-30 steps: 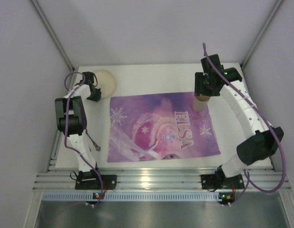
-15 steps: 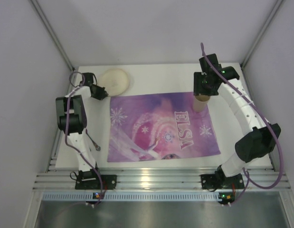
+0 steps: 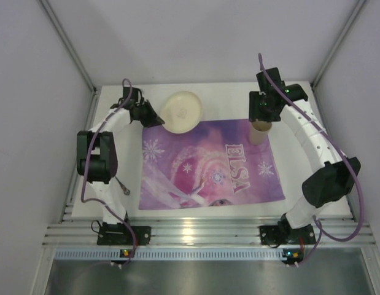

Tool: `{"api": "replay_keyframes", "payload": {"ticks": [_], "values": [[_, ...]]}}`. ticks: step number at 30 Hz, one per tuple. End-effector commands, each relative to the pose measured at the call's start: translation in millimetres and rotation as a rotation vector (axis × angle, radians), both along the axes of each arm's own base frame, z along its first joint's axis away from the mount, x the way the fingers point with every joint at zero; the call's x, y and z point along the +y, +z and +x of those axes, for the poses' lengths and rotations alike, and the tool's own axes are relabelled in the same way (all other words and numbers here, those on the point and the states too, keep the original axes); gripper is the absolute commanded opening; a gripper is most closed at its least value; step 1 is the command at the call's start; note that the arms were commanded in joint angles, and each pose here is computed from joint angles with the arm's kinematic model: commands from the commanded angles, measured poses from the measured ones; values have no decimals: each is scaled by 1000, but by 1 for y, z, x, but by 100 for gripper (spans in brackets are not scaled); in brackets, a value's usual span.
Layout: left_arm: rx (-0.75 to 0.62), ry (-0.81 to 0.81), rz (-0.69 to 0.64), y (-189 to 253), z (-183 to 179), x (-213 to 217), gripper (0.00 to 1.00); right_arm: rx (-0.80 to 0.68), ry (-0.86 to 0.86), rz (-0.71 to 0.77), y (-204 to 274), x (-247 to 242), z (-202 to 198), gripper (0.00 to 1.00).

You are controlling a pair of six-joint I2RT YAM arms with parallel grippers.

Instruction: Set the dinner table for one person

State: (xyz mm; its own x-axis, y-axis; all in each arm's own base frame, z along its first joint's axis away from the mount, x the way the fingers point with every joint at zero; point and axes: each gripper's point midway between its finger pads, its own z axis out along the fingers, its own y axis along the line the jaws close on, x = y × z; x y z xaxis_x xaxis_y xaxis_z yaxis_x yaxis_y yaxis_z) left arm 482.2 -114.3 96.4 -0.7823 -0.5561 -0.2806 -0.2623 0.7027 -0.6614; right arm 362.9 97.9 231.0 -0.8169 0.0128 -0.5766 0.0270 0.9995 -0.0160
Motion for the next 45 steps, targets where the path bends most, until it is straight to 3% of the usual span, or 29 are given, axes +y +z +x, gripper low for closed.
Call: {"api": "replay_keyframes", "payload": {"ticks": [1, 5, 10, 31, 34, 35, 37, 40, 42, 44, 45], "values": [[-28, -286, 80, 19, -49, -47, 0, -59, 11, 29, 15, 8, 15, 59], [82, -437, 175, -12, -96, -92, 0, -47, 12, 32, 11, 9, 15, 59], [141, -438, 199, -29, -131, -104, 0, -41, 13, 32, 9, 8, 11, 58], [164, -592, 313, -35, -163, -123, 0, -24, 19, 35, -1, 8, 2, 58], [150, -593, 331, -33, -166, -121, 42, -23, 17, 32, -2, 6, 1, 59], [139, -584, 334, -31, -164, -121, 52, -22, 17, 29, -3, 5, 1, 58], [121, -557, 342, -24, -160, -120, 98, -21, 16, 29, -4, 5, 0, 59], [72, -467, 381, -5, -143, -113, 98, -24, 16, 33, -2, 5, 1, 59], [7, -319, 460, 18, -123, -97, 98, -29, 18, 33, 0, 6, 1, 58], [-10, -205, 554, 29, -112, -76, 98, -32, 19, 33, 0, 6, 1, 59], [26, -108, 675, 33, -109, -50, 98, -32, 18, 33, -1, 5, 1, 59]]}}
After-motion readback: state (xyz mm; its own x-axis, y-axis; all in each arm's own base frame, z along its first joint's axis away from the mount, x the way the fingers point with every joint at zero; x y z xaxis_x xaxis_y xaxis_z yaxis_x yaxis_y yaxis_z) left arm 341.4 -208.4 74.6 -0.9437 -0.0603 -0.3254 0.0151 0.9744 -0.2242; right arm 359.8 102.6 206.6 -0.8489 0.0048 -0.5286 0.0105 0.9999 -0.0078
